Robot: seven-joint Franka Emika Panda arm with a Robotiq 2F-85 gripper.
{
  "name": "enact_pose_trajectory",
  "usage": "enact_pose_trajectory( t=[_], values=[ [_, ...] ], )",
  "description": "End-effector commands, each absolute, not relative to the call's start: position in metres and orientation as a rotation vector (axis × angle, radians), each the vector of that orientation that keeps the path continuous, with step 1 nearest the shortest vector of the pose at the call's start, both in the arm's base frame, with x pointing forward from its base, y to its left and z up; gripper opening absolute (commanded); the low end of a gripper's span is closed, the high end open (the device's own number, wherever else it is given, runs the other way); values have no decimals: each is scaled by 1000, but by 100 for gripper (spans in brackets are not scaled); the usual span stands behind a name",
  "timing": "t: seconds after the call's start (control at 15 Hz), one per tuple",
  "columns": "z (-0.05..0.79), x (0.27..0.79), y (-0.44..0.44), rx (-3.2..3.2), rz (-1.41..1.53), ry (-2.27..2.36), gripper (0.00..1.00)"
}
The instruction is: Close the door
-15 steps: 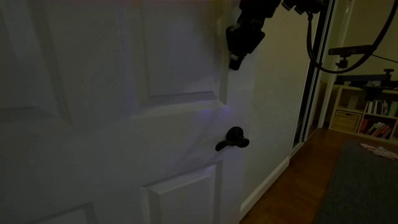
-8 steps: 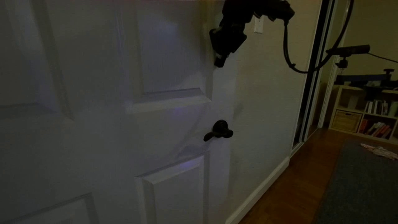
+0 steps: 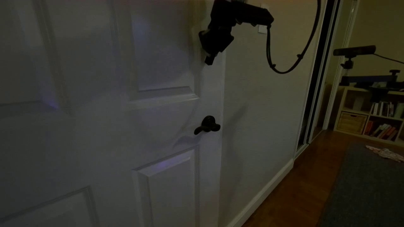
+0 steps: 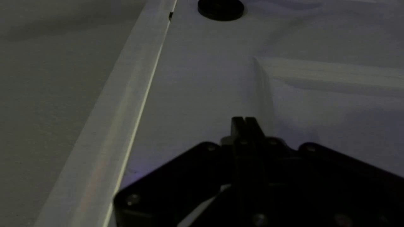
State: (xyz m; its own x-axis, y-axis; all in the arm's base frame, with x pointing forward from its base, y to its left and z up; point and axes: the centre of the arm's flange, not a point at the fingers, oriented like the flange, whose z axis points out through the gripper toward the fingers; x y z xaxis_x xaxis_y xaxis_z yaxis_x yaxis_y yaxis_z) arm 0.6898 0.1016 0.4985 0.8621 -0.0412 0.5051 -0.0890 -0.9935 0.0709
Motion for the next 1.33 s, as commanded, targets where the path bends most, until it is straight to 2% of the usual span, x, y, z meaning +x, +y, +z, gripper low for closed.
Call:
enact_pose_trajectory(
  t=[0.0,0.47,0.93,1.0,1.07,1.27],
  values=[
    [501,720,99,2927,850,-74,6],
    [498,754,98,2906,903,-31,6],
    [504,713,90,3000,822,-106,4],
    [502,702,92,3029,758,-113,9],
    [500,693,93,3045,702,-114,29],
    [498,653,93,3073,505,-150,46]
  ],
)
